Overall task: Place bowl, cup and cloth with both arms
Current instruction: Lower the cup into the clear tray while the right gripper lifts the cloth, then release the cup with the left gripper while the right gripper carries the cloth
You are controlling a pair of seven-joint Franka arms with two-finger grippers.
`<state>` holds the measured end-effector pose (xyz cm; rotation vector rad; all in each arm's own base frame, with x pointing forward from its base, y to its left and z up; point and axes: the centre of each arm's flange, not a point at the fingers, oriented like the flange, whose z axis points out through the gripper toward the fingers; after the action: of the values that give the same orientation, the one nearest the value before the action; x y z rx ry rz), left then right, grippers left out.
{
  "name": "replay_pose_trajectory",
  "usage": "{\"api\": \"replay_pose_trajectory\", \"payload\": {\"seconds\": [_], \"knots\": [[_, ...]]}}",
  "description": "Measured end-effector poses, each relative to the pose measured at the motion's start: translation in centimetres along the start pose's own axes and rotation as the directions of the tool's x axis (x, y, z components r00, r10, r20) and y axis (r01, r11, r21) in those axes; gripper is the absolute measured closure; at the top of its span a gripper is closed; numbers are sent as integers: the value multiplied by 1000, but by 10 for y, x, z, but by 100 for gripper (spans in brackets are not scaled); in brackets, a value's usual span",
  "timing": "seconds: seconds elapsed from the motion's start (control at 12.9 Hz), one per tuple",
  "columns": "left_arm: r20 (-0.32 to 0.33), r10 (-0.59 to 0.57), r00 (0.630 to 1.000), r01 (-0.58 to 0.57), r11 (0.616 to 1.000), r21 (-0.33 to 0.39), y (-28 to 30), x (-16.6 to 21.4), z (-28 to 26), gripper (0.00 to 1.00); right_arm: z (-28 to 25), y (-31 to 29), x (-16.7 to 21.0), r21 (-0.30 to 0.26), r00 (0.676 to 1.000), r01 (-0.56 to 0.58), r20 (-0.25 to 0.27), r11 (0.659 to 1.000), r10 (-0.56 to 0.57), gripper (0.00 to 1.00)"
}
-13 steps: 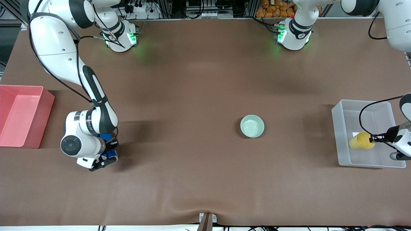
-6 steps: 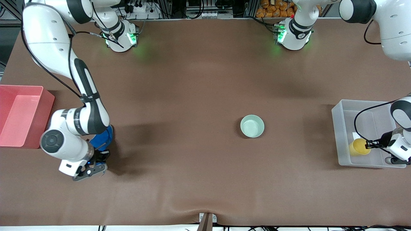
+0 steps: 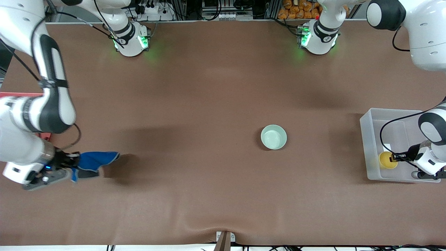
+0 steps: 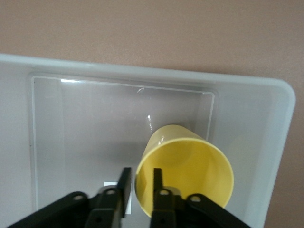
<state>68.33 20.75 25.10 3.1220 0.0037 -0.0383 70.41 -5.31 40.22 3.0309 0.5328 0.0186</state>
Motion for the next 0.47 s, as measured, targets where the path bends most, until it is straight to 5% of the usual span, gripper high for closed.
{"api": "replay_pose_trajectory", "payload": {"seconds": [0.47], "knots": [[9, 30, 1000, -30, 1000, -8, -8, -1, -42, 2, -47, 127, -100, 19, 998, -58, 39, 998, 57, 97]]}}
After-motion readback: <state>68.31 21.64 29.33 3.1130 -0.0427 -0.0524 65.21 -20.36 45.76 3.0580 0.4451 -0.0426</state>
